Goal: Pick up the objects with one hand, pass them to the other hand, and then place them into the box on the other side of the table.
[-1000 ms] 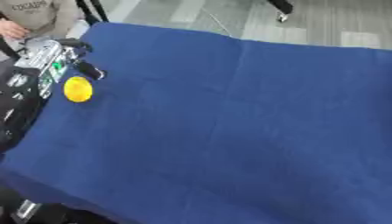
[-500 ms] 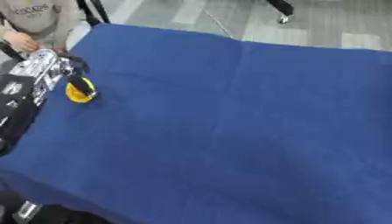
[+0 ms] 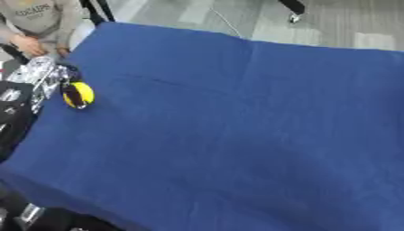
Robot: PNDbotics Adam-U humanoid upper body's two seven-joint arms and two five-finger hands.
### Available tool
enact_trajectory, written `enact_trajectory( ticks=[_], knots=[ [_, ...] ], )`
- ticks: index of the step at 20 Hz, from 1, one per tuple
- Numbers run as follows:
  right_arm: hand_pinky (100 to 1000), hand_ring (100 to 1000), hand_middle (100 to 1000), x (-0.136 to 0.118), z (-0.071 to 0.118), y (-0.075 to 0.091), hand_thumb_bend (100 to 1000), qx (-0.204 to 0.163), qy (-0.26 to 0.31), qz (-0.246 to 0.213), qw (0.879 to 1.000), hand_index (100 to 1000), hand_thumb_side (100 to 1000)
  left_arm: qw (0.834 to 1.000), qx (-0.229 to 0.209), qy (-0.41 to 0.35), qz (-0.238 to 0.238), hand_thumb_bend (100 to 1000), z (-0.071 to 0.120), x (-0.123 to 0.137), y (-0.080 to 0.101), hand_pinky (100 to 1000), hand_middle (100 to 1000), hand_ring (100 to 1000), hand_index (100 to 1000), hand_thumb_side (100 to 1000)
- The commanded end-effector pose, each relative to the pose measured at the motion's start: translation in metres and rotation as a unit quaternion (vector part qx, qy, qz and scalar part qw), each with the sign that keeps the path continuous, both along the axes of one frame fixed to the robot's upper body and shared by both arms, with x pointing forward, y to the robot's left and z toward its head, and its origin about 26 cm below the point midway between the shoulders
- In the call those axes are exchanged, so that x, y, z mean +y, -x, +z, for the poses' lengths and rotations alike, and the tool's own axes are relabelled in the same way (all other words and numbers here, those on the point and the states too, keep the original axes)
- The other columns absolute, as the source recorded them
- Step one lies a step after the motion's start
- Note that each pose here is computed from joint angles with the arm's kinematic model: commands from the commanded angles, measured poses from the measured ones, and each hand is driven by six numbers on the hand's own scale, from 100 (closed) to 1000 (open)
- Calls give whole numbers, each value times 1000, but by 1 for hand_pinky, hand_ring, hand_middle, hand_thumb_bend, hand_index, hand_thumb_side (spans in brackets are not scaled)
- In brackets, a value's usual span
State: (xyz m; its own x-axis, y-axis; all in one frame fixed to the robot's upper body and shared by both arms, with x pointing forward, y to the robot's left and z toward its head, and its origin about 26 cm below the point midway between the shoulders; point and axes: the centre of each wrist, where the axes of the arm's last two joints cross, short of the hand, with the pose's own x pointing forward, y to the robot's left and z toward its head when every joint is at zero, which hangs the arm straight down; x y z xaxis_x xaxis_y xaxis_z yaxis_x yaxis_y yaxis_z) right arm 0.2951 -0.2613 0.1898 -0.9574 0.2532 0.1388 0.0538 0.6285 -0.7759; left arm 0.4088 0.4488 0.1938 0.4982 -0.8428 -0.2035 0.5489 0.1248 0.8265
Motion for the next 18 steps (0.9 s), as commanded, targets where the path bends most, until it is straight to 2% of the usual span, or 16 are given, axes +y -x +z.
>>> enact_trajectory(
  ticks=[1,3,7,11,14,15,18],
  knots=[
    [945,981,843,-4,9,3,100,-14,8,-3,1000,936,470,999,-26,0,20,100,19,12,6,550,483,484,667,254],
    [945,981,842,-4,9,3,100,-12,8,-4,1000,935,470,999,-50,5,12,100,24,10,7,513,443,444,637,253],
    [945,981,843,-3,9,3,100,-11,10,-2,1000,936,470,990,-134,32,-35,100,43,-3,12,495,410,407,623,248],
    [944,980,843,-2,9,3,100,-11,12,2,1000,936,470,964,-228,86,-107,100,60,-24,23,479,381,371,618,244],
    [944,980,843,-2,9,3,100,-11,12,4,1000,936,470,952,-257,114,-124,100,61,-30,27,479,381,371,618,244],
    [944,978,844,-1,9,2,100,-11,12,6,1000,937,470,950,-261,118,-126,100,61,-31,28,470,353,336,614,249],
    [943,977,845,7,10,1,100,-13,16,29,999,939,466,927,-290,138,-193,100,68,-68,19,467,345,325,615,256]
  ],
)
